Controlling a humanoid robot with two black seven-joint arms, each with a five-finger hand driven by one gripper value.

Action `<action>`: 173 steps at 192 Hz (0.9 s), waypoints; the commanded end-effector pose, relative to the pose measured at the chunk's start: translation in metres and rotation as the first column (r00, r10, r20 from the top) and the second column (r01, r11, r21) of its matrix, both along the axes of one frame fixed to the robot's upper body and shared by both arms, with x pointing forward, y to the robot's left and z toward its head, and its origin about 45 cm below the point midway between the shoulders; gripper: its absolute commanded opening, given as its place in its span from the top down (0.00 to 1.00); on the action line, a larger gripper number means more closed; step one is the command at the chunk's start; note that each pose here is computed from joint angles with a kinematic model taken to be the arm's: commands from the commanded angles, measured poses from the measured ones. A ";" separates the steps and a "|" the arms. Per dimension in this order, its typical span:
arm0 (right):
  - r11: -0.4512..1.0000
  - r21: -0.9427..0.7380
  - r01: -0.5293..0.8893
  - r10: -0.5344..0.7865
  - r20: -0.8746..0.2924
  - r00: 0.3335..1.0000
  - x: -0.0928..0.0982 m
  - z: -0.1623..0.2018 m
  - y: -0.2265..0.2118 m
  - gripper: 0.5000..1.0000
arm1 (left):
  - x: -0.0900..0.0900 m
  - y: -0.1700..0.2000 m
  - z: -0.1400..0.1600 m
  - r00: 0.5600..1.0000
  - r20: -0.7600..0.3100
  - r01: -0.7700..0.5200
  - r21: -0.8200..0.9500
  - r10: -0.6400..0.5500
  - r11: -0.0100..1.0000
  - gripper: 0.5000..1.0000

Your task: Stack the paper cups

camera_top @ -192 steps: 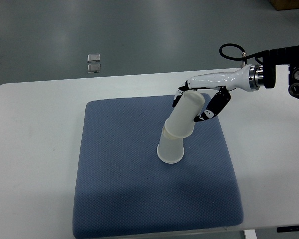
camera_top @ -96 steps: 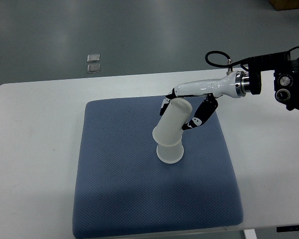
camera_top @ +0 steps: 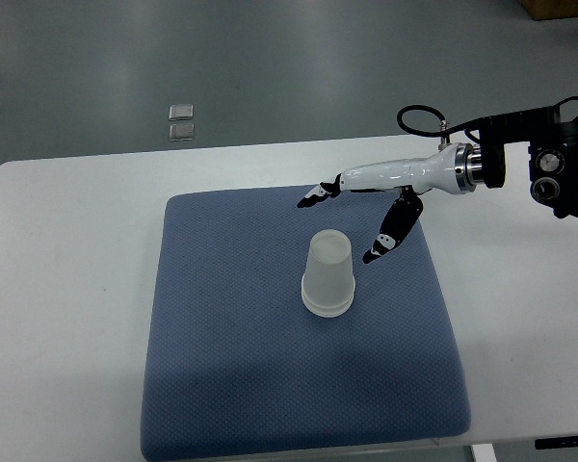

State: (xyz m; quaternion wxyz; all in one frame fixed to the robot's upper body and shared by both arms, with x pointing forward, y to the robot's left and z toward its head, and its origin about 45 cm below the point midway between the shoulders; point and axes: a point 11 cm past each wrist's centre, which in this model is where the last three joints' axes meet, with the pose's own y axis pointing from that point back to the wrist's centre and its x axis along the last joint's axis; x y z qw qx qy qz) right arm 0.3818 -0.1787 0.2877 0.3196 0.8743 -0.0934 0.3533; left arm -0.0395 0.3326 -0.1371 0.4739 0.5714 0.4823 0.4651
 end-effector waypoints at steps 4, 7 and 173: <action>0.999 0.027 0.032 -0.033 0.014 0.999 0.003 0.001 -0.005 0.17 | 0.000 0.000 0.000 1.000 0.000 0.001 0.001 -0.001 1.000 0.00; 0.999 0.038 0.039 -0.040 0.017 0.999 0.004 0.002 -0.006 0.17 | 0.000 0.000 0.000 1.000 0.000 -0.001 0.000 0.001 1.000 0.00; 0.267 0.417 0.869 -0.268 -0.834 0.482 0.044 -0.074 -0.096 0.17 | 0.000 0.000 0.000 1.000 0.000 -0.001 0.000 0.001 1.000 0.00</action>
